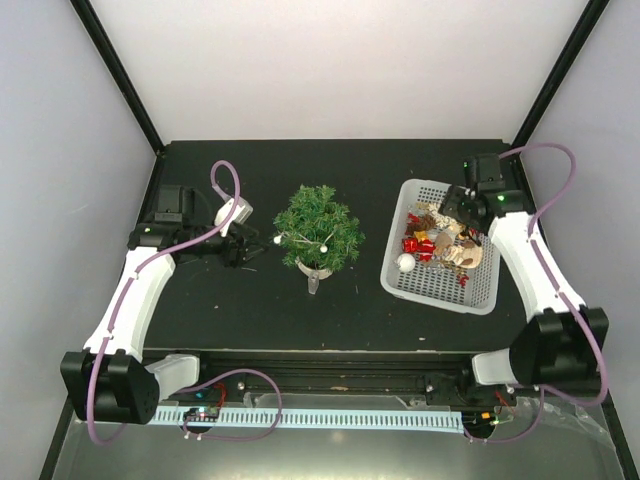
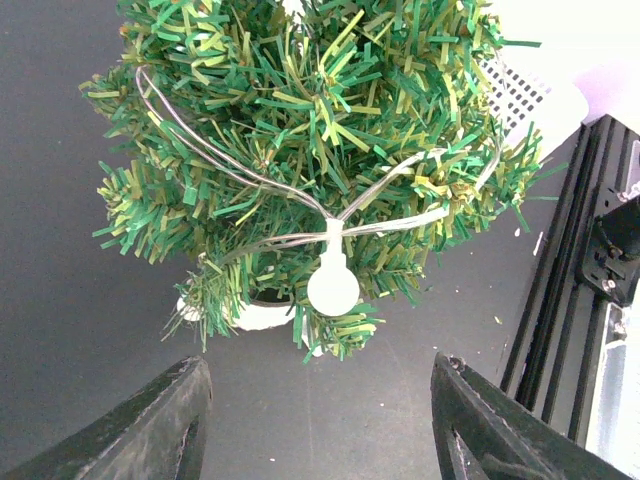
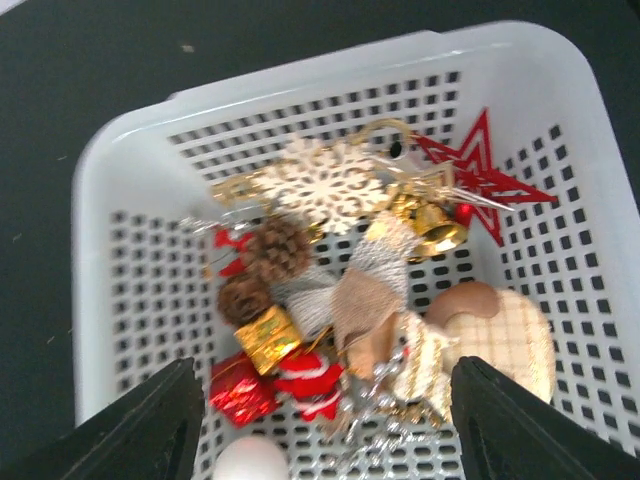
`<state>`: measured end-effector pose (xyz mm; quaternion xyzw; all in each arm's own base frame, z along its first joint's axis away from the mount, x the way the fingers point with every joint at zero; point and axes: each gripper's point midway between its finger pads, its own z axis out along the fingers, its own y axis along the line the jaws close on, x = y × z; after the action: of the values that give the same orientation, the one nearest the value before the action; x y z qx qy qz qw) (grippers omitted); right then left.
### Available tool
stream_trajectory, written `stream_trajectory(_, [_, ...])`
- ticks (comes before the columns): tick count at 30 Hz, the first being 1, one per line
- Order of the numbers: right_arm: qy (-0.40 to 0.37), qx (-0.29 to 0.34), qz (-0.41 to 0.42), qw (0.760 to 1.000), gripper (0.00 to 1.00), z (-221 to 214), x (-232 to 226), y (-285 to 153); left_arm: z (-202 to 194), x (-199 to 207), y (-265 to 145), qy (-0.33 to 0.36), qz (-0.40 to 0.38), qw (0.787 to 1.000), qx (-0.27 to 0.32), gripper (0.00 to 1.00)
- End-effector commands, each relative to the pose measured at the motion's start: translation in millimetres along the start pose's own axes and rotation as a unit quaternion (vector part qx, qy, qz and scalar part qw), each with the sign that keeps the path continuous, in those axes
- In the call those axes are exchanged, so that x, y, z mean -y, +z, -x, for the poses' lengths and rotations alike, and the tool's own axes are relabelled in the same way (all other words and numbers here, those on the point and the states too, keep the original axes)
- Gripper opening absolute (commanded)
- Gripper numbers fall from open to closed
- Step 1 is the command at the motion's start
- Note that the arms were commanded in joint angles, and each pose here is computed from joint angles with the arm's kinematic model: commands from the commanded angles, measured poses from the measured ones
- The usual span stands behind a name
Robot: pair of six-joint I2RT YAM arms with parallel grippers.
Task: Decorate the small christmas tree
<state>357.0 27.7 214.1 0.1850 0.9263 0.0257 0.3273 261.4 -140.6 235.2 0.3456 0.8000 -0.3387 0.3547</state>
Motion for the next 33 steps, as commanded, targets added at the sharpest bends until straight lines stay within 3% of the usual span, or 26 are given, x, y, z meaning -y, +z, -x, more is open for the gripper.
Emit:
stream_trajectory(1, [0.1,-0.034,0.022,0.994,0.67,9,17,39,5,8,-2,0.003,-0.021,1.0,0.022,0.61])
stream_trajectory(5, [0.142,-0.042,0.007,0.989,0.61,15,30,66,3,8,1,-0.004,-0.033,0.999,0.021,0.61])
stream_trajectory(15, [0.157,-0.051,-0.019,0.986,0.51,29,47,99,0,10,6,-0.009,-0.058,0.998,0.02,0.61])
stream_trajectory(33, [0.206,-0.079,-0.022,0.975,0.5,23,65,140,-1,8,7,-0.006,-0.056,0.998,0.019,0.6])
